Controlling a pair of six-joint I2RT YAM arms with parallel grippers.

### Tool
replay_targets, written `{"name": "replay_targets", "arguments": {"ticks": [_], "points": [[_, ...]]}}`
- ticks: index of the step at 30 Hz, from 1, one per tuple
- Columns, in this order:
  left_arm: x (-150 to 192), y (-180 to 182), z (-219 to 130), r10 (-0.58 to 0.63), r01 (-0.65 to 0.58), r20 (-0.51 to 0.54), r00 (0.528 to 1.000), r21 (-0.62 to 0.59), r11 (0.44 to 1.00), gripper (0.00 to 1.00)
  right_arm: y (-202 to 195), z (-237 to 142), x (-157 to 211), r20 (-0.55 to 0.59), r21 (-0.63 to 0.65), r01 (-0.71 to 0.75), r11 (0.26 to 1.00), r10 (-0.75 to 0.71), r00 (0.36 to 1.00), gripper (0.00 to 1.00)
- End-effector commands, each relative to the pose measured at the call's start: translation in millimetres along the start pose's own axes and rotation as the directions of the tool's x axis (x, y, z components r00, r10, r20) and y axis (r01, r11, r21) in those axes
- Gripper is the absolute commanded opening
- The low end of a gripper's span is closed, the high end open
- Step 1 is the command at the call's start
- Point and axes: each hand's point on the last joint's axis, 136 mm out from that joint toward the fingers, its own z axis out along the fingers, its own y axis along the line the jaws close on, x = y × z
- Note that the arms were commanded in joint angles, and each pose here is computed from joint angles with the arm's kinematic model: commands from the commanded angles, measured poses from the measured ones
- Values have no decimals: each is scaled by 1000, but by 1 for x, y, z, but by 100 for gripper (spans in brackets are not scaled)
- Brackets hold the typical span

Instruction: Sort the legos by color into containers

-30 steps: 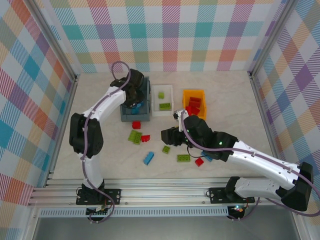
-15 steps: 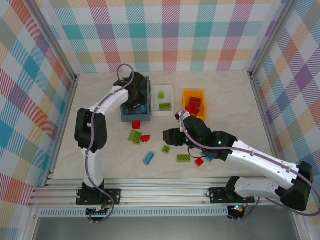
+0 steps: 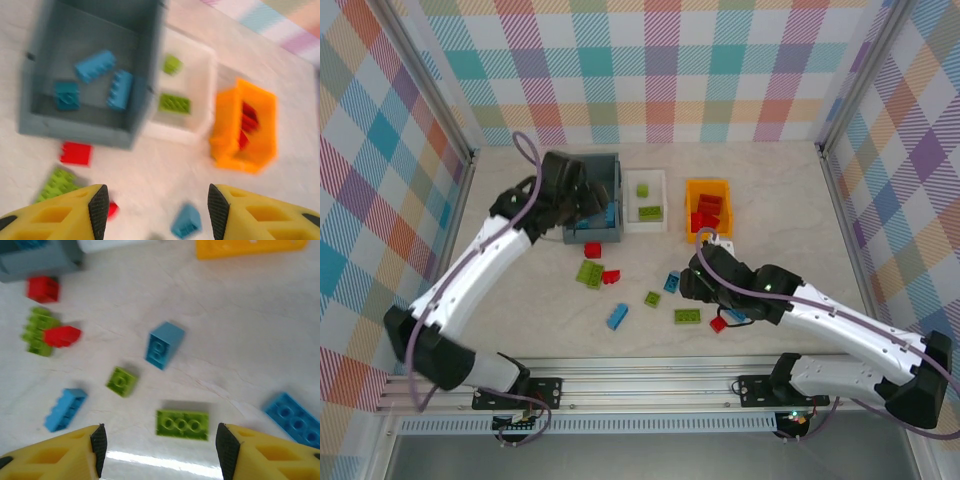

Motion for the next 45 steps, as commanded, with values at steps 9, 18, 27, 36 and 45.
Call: {"name": "replay_targets", "arguments": {"ticks": [9, 18, 27, 36, 45], "points": [[178, -53, -48, 224, -209, -21, 974, 285, 935, 57, -74, 36, 96, -269, 257, -247, 934, 314, 911, 73], [226, -62, -60, 366, -353, 24, 930, 328, 876, 57, -79, 58, 89, -218, 292, -560, 775, 624, 750, 75], [221, -64, -65, 352, -347, 49, 935, 338, 875, 58, -90, 77, 98, -212, 334, -631, 700, 708, 673, 68], [215, -63, -68, 346, -348, 66, 936, 332, 877, 58, -90, 95, 107, -246, 343, -643, 685, 726, 642, 52], [195, -58, -78, 312, -333, 117, 943, 298, 895, 58, -80, 74, 56, -184, 249, -534, 808, 580, 793, 28]]}}
